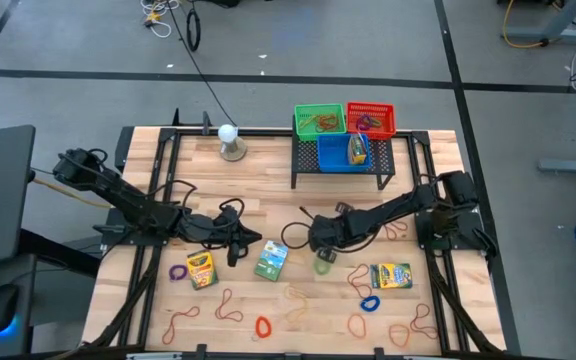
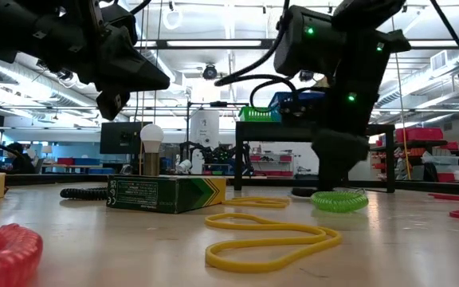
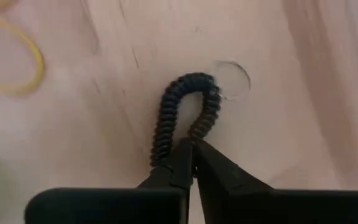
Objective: Pick & Place Office Desk Supplies
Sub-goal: Put the black spiral keychain into the red bin
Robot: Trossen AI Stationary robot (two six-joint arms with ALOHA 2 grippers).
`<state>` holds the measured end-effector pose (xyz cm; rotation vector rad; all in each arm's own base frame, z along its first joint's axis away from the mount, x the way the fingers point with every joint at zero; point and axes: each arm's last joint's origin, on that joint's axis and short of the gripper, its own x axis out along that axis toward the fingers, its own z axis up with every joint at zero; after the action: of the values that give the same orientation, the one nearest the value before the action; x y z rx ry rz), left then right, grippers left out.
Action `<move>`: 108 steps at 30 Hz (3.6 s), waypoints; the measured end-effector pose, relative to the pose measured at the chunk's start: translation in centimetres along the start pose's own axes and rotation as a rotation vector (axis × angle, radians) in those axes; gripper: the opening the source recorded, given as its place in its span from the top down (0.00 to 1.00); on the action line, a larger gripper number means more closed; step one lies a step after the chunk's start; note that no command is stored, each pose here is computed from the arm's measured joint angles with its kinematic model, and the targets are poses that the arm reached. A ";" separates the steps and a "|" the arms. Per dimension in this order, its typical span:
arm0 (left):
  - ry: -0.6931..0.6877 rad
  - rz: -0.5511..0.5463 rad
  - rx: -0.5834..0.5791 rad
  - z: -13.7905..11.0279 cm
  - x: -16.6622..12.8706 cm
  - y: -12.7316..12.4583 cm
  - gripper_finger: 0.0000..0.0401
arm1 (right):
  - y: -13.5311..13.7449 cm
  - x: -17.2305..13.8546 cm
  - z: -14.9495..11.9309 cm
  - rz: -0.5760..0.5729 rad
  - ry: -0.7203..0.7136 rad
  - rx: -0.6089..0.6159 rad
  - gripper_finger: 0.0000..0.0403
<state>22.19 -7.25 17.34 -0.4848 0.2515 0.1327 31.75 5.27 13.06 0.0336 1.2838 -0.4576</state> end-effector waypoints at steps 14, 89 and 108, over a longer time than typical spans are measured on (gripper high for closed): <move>0.006 0.004 0.024 -0.1 0.0 0.0 0.93 | 0.7 -2.6 -1.4 -0.310 -0.099 -0.137 0.99; -0.134 0.094 0.023 1.3 0.3 0.6 0.93 | -34.8 -12.4 -0.5 -0.106 -0.147 1.006 0.99; -0.136 0.091 -0.023 1.3 0.3 0.6 0.93 | -35.6 -8.4 0.5 -0.153 -0.038 0.937 0.99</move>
<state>22.59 -6.10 18.07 -0.4851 0.1388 0.2562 18.16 -24.67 29.12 0.7107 0.9414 -1.1528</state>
